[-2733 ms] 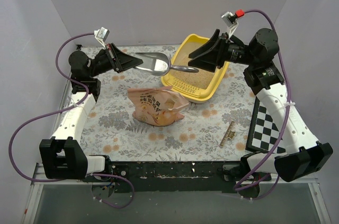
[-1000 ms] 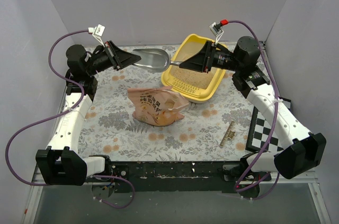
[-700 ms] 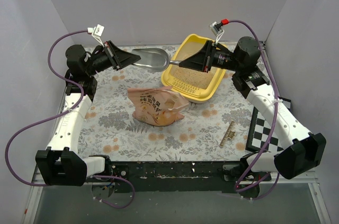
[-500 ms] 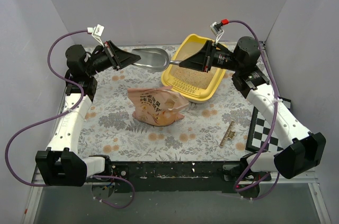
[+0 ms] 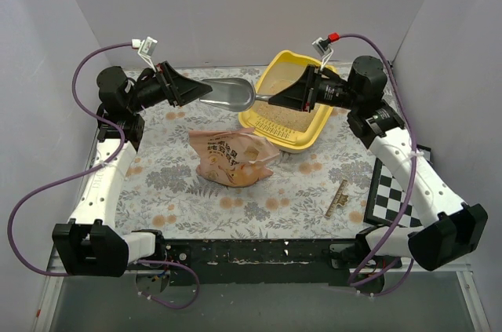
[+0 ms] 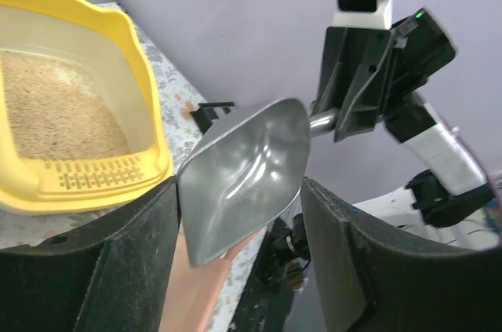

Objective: Fill the litter box with clean litter

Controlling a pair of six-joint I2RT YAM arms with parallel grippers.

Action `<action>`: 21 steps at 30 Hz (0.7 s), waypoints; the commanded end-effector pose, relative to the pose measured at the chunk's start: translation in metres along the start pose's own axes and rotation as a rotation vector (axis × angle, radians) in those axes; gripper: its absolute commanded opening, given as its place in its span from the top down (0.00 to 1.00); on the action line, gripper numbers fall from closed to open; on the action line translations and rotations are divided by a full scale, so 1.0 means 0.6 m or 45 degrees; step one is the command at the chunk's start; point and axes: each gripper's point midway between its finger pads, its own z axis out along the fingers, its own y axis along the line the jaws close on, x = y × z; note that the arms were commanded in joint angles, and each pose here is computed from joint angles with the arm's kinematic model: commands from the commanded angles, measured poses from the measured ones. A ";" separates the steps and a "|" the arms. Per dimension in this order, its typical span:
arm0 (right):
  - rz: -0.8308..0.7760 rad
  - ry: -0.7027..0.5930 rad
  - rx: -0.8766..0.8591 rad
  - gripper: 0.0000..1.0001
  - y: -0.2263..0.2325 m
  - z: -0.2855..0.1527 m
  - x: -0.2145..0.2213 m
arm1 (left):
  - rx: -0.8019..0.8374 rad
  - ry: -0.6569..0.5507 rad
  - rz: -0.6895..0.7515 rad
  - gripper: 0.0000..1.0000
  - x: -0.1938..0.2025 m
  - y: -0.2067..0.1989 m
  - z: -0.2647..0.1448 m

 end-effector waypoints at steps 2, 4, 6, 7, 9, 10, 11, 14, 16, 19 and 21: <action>-0.183 -0.121 0.097 0.99 0.036 -0.063 -0.048 | -0.042 0.006 0.241 0.38 0.000 -0.018 -0.010; -0.207 -0.132 0.148 0.99 0.037 -0.088 -0.053 | -0.105 0.035 0.265 0.36 0.014 0.001 -0.012; -0.265 -0.137 0.222 0.99 0.040 -0.111 -0.053 | -0.118 0.062 0.324 0.34 0.025 0.006 -0.011; -0.282 -0.149 0.281 0.99 0.039 -0.120 -0.054 | -0.110 0.084 0.356 0.33 0.033 0.005 -0.009; -0.277 -0.167 0.360 0.99 0.036 -0.139 -0.042 | -0.105 0.142 0.470 0.30 0.059 0.006 -0.004; -0.281 -0.177 0.405 0.99 0.034 -0.148 -0.040 | -0.122 0.167 0.545 0.28 0.072 0.011 -0.002; -0.270 -0.164 0.433 0.99 0.031 -0.154 -0.032 | -0.131 0.199 0.612 0.27 0.088 0.012 -0.002; -0.249 -0.139 0.494 0.99 0.031 -0.172 -0.011 | -0.132 0.253 0.738 0.23 0.118 0.009 -0.003; -0.258 -0.139 0.505 0.99 0.040 -0.182 -0.002 | -0.151 0.266 0.825 0.20 0.126 0.006 -0.008; -0.262 -0.124 0.518 0.99 0.051 -0.196 0.014 | -0.190 0.291 0.926 0.18 0.137 0.007 -0.018; -0.256 -0.116 0.525 0.99 0.053 -0.202 0.024 | -0.205 0.306 0.979 0.17 0.142 0.006 -0.025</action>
